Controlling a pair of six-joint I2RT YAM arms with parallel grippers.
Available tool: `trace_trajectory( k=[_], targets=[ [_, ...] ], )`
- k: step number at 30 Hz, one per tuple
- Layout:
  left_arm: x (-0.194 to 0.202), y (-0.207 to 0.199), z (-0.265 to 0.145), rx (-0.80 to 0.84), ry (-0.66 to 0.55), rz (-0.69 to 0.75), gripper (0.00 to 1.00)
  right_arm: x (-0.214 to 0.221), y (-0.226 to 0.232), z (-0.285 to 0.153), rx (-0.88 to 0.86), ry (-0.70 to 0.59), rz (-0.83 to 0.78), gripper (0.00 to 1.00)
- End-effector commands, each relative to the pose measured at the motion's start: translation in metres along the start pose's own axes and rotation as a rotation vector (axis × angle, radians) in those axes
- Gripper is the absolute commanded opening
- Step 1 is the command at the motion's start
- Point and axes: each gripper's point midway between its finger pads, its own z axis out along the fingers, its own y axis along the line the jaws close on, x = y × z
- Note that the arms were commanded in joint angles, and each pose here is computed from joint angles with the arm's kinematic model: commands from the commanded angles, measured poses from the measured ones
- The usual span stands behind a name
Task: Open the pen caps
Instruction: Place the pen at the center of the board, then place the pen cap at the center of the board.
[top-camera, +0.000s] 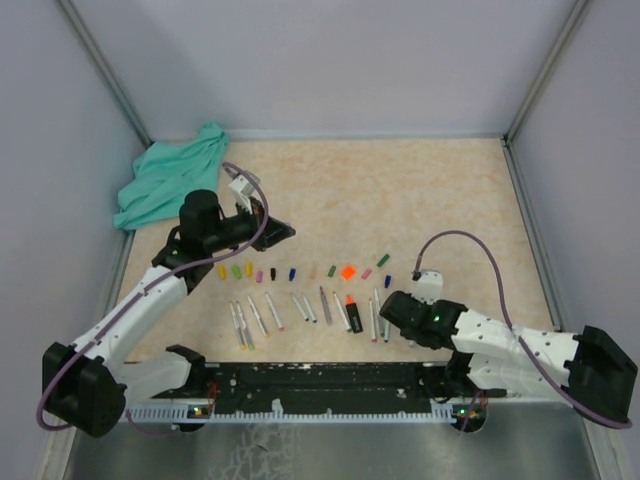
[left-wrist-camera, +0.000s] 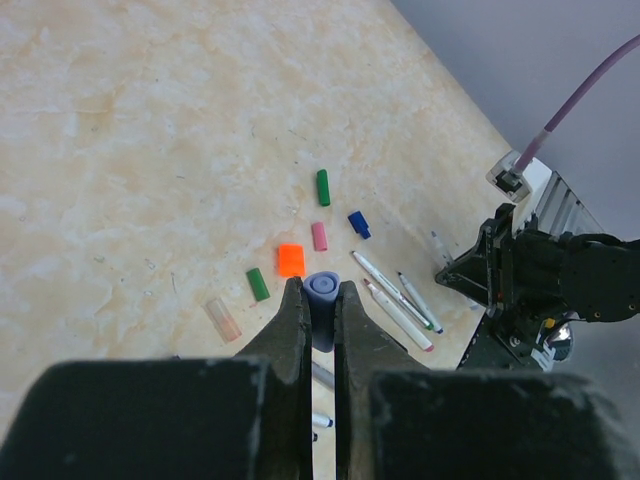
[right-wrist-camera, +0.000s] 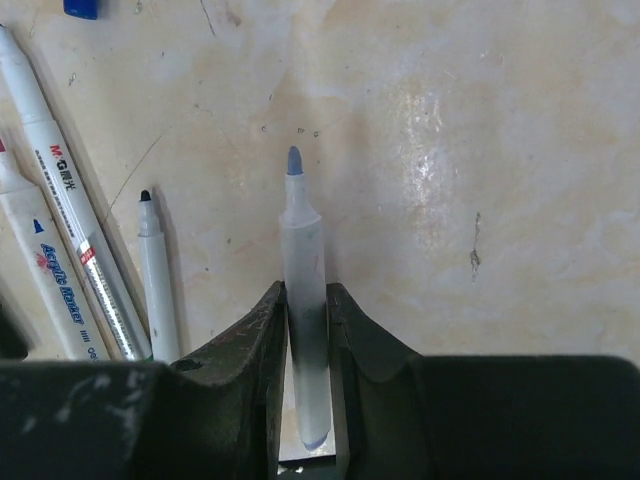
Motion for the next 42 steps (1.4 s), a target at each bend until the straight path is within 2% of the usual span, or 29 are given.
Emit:
trace_trajectory(
  k=[1,5,11,16,20,23,32,36,42],
  targets=[
    [0.000,-0.002,0.002,0.030,0.000,0.022,0.00,-0.013,0.010,0.000,-0.043,-0.065,0.073,0.23],
    [0.004,-0.015,0.004,0.112,0.011,0.018,0.00,-0.014,0.011,-0.002,-0.054,-0.073,0.084,0.30],
    [0.023,-0.033,0.006,0.182,0.047,-0.030,0.00,-0.031,0.018,-0.015,-0.128,-0.127,0.103,0.31],
    [0.046,-0.062,0.023,0.156,0.057,-0.037,0.00,-0.064,0.037,-0.047,-0.296,-0.231,0.112,0.33],
    [0.065,-0.085,0.050,0.129,0.055,-0.119,0.00,-0.092,0.042,-0.075,-0.399,-0.338,0.144,0.35],
    [0.079,-0.089,0.078,0.066,0.062,-0.178,0.00,-0.114,0.026,-0.089,-0.367,-0.427,0.209,0.35],
    [0.132,-0.104,0.176,-0.160,0.194,-0.237,0.00,-0.150,-0.050,-0.117,-0.226,-0.626,0.602,0.33],
    [0.151,-0.108,0.212,-0.258,0.237,-0.223,0.00,-0.148,-0.067,-0.119,-0.202,-0.647,0.653,0.33],
    [0.182,-0.097,0.242,-0.371,0.316,-0.224,0.02,-0.149,-0.081,-0.126,-0.226,-0.677,0.696,0.33]
  ],
)
